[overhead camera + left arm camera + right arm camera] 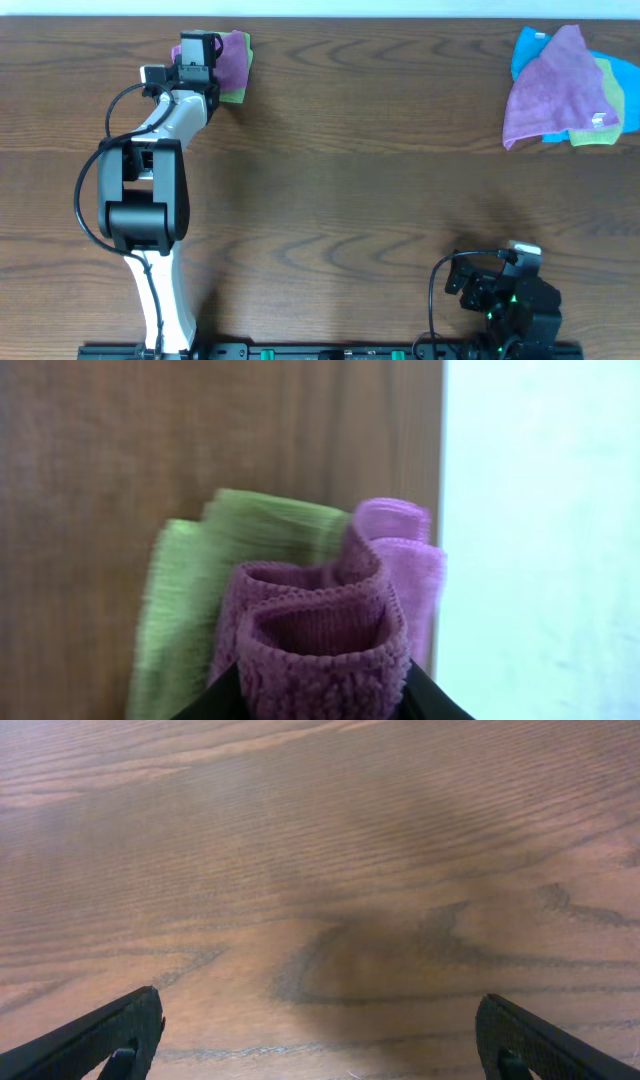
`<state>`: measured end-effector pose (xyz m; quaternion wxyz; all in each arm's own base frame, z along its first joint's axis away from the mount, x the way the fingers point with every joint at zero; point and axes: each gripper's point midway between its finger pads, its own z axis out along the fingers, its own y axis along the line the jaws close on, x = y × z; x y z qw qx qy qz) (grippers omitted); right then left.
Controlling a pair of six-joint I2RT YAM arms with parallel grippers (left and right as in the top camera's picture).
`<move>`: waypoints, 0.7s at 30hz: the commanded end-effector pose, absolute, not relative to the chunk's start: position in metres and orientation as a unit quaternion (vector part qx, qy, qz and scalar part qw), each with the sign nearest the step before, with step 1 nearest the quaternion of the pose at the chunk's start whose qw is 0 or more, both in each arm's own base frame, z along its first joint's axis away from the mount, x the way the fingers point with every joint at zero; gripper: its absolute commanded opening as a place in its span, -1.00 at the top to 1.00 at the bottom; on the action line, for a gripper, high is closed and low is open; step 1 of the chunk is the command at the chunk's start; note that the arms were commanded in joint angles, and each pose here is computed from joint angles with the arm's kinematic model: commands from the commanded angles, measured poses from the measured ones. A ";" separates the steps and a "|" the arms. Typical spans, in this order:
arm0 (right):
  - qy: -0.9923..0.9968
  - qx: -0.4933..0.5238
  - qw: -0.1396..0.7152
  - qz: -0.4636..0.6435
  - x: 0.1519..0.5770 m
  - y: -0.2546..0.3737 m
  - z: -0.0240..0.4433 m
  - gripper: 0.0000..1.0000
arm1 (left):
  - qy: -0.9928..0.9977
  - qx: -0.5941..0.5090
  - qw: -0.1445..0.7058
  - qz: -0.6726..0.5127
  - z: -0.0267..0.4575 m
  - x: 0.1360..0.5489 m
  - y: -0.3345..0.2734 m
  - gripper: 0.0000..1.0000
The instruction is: Fold the cloth
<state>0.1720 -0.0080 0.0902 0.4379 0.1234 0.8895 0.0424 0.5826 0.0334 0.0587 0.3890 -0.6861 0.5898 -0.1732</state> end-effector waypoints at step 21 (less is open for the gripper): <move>0.888 0.132 0.439 0.038 0.172 -0.011 0.089 -0.98 | 0.615 -0.645 0.427 -0.155 0.065 0.592 0.044 0.35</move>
